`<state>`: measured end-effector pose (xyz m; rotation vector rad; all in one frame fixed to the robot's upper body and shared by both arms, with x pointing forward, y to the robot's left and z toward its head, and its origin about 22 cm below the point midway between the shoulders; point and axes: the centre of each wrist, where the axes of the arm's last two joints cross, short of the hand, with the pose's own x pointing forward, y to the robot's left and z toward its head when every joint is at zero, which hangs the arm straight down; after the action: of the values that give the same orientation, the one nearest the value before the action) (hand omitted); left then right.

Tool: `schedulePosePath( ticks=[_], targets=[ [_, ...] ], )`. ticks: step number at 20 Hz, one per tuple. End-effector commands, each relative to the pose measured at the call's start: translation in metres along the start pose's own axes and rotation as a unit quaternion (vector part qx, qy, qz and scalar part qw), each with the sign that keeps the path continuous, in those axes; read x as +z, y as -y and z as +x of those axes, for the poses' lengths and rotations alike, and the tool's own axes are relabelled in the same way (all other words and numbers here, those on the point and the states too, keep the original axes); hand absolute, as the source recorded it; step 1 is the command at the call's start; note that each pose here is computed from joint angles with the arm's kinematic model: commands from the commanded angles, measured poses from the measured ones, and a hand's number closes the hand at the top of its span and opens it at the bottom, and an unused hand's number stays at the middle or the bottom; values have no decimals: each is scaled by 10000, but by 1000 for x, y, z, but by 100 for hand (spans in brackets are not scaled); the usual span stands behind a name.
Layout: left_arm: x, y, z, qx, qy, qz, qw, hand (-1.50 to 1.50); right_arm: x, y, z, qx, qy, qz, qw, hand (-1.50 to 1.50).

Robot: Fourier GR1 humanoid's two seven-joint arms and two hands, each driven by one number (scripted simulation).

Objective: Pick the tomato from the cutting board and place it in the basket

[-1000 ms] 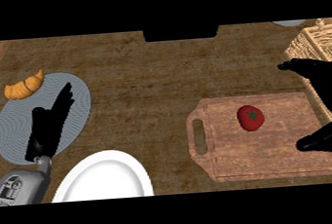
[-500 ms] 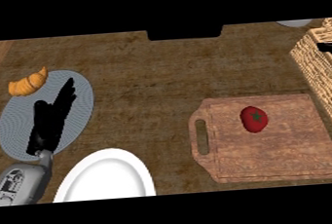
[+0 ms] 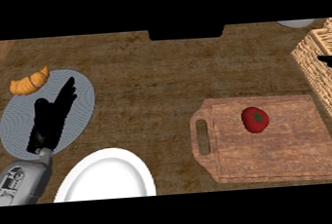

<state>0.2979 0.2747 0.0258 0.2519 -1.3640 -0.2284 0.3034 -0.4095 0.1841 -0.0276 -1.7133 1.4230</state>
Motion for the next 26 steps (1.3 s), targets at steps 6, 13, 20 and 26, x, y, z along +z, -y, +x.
schedulePosePath(
  ticks=[6,13,20,26],
  targets=[
    [8,2,9,-12,-8,-38,10000,0,-8,-15,-33,-568,582,178,9965,-150],
    [-6,-1,-1,19,-29,138,9999,0,-17,-38,-56,-589,512,83,9969,-150],
    [2,-5,-5,-39,-37,25,10000,0,-46,-71,-71,-671,467,381,9959,-150],
    [-4,10,-7,61,-15,28,10000,0,-75,-86,-76,-618,604,243,9960,-150]
  ],
)
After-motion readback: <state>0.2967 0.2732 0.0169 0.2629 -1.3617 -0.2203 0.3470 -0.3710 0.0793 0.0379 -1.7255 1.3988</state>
